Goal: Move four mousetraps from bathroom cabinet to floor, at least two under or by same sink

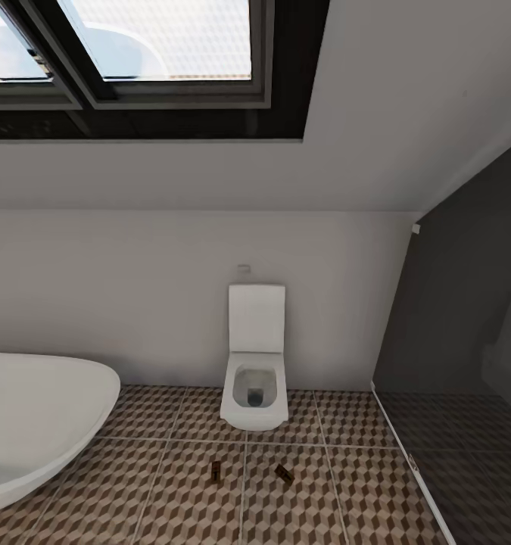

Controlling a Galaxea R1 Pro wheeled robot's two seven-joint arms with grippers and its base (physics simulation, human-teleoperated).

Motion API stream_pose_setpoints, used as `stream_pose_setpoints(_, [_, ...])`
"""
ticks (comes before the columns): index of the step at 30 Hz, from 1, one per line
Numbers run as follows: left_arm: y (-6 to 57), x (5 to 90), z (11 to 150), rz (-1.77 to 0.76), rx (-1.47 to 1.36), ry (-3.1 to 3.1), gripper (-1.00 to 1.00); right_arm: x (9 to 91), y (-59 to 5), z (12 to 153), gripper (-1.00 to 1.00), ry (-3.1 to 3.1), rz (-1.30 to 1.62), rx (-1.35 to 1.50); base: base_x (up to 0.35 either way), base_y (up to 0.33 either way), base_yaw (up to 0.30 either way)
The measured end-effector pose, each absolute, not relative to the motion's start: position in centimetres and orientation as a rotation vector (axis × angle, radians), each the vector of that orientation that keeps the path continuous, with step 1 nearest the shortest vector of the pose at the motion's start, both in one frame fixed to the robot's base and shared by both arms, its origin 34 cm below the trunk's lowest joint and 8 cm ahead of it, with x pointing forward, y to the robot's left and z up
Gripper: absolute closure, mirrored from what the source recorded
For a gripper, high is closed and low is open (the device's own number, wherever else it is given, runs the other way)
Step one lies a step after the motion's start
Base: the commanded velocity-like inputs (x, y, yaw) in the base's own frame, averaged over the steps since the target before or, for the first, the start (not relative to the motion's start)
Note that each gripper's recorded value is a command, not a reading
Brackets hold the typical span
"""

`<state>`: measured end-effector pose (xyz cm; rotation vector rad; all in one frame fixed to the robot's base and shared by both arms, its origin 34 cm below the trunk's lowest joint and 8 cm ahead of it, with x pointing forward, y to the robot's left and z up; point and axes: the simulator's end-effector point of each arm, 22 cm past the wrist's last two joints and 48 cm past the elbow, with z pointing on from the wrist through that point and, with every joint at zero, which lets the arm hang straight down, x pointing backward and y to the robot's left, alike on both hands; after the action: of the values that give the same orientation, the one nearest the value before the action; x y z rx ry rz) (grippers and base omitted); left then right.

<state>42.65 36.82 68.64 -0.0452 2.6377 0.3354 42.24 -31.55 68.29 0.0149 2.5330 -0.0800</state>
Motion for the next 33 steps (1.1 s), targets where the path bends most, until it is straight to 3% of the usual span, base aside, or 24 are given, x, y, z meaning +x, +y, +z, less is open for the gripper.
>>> stream_pose_setpoints(33, [34.5,42.6,68.3,0.295,-0.045,2.64,-1.0,42.2,-31.5,68.3,-1.0,2.535,-0.077,0.016,0.0,0.0,0.0])
